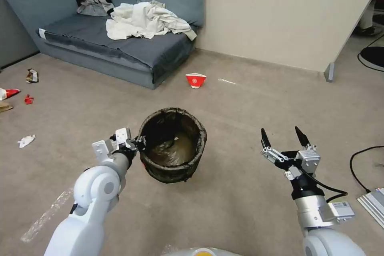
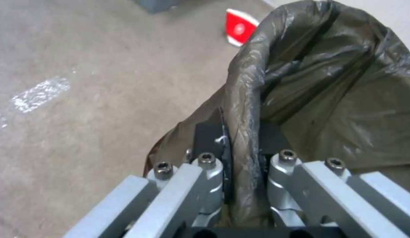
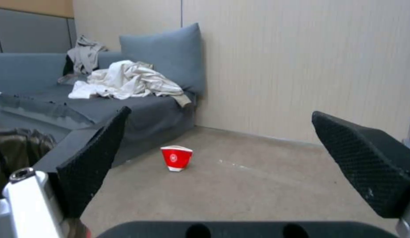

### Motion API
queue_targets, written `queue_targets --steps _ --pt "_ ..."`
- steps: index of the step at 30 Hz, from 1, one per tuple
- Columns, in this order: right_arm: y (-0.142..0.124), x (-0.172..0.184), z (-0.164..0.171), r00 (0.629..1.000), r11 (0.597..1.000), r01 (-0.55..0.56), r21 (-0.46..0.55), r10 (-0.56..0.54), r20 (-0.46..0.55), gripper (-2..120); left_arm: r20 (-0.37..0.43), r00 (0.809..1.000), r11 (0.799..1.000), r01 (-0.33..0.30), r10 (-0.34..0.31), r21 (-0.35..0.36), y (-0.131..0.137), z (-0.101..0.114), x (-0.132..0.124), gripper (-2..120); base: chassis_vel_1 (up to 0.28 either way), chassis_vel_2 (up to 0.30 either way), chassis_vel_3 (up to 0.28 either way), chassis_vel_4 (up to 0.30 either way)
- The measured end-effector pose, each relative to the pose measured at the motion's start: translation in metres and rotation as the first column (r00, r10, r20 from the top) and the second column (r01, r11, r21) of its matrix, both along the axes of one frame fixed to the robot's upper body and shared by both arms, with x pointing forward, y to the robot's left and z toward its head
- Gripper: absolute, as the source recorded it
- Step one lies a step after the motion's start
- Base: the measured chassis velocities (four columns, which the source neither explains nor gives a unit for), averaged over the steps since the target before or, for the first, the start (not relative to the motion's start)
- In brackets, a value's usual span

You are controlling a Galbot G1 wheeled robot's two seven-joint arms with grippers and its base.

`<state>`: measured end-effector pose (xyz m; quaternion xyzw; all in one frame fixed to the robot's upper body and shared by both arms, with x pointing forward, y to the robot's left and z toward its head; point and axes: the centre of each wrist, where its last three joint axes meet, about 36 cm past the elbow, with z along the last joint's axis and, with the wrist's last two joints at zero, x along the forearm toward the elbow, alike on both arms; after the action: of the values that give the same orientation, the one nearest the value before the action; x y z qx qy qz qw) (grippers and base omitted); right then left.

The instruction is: Pick up the trash can from the floor.

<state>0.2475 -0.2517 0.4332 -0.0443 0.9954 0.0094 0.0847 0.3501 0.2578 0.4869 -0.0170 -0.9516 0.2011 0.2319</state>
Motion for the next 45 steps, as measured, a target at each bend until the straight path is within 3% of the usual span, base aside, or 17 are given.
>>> queue_targets --steps 13,45 --pt "-0.002 -0.003 0.005 1.000 1.000 -0.006 -0.006 0.006 0.010 100 0.024 1.000 0.999 -0.004 0.005 -0.049 0.006 0.030 -0.019 6 0.000 0.000 0.000 0.000" --pt "-0.004 -0.001 0.004 1.000 1.000 -0.001 -0.007 0.001 0.000 100 0.029 0.999 0.998 0.016 -0.014 -0.060 0.001 0.032 -0.019 6 0.000 0.000 0.000 0.000"
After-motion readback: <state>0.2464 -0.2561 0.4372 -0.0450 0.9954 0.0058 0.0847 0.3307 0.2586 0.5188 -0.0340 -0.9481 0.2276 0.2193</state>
